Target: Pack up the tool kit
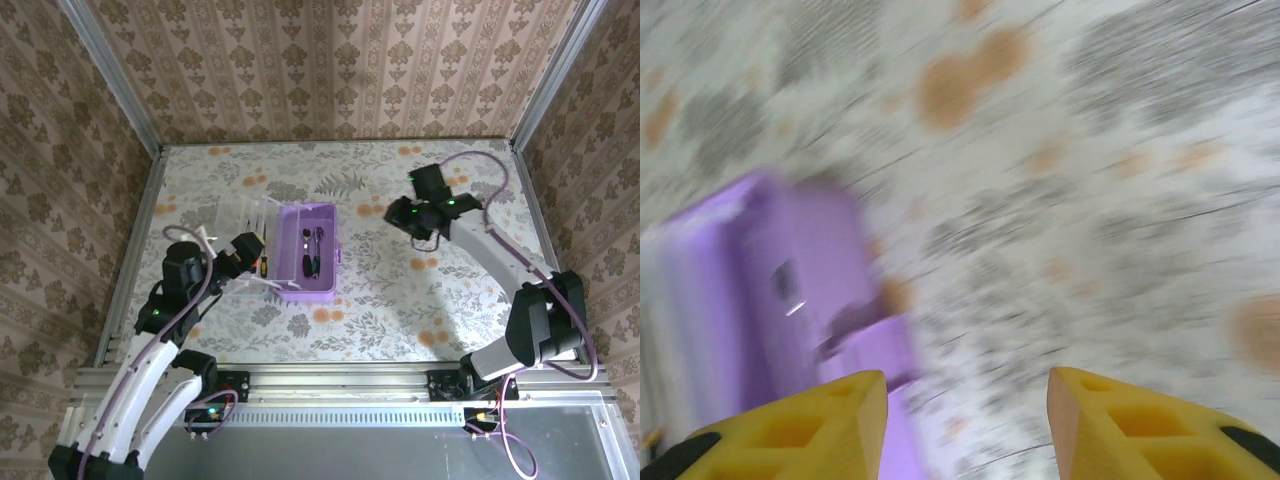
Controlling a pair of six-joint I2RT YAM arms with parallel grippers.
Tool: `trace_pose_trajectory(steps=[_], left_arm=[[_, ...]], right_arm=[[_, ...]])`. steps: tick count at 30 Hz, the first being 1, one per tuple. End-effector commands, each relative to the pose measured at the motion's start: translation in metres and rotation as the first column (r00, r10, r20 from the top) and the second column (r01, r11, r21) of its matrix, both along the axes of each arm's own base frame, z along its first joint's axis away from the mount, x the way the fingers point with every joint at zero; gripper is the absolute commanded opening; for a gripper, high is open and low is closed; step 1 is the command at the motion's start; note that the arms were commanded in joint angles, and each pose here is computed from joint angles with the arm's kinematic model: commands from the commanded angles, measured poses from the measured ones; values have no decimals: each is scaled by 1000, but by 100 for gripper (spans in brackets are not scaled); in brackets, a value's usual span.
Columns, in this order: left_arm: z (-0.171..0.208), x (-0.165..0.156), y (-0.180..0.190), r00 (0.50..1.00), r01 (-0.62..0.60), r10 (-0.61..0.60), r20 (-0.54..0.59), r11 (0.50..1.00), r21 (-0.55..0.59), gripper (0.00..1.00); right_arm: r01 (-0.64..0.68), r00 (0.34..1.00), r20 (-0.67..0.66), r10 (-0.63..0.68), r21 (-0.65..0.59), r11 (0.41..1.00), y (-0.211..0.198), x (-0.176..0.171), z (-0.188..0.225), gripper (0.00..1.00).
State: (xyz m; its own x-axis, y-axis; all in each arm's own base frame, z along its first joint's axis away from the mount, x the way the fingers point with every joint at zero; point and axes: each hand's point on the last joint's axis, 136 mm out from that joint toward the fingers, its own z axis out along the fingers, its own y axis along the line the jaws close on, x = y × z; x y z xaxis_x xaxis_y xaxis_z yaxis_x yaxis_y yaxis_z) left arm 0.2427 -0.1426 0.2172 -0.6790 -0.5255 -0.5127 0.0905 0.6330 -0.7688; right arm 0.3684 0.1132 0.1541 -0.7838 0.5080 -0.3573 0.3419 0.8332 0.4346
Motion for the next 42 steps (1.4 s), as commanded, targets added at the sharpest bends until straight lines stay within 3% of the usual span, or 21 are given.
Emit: trace_pose_trajectory(steps=[1, 7, 14, 29, 42], left_arm=[[36, -9, -47, 968, 212, -206, 146, 977, -22, 100], [28, -17, -79, 949, 278, -282, 142, 959, 48, 100], [20, -20, -74, 957, 258, -264, 123, 964, 62, 100], [9, -22, -64, 968, 214, -220, 121, 975, 55, 100], [14, -26, -51, 971, 181, -193, 138, 979, 97, 100]], right_arm=[[117, 990, -55, -128, -170, 978, -72, -12, -15, 50], [225, 958, -125, -256, -219, 949, -141, 14, -34, 49], [251, 915, -246, -321, -278, 927, -180, 44, -72, 47], [200, 872, -393, -292, -257, 945, -178, 45, -133, 41], [240, 876, -365, -314, -234, 942, -182, 43, -131, 19]])
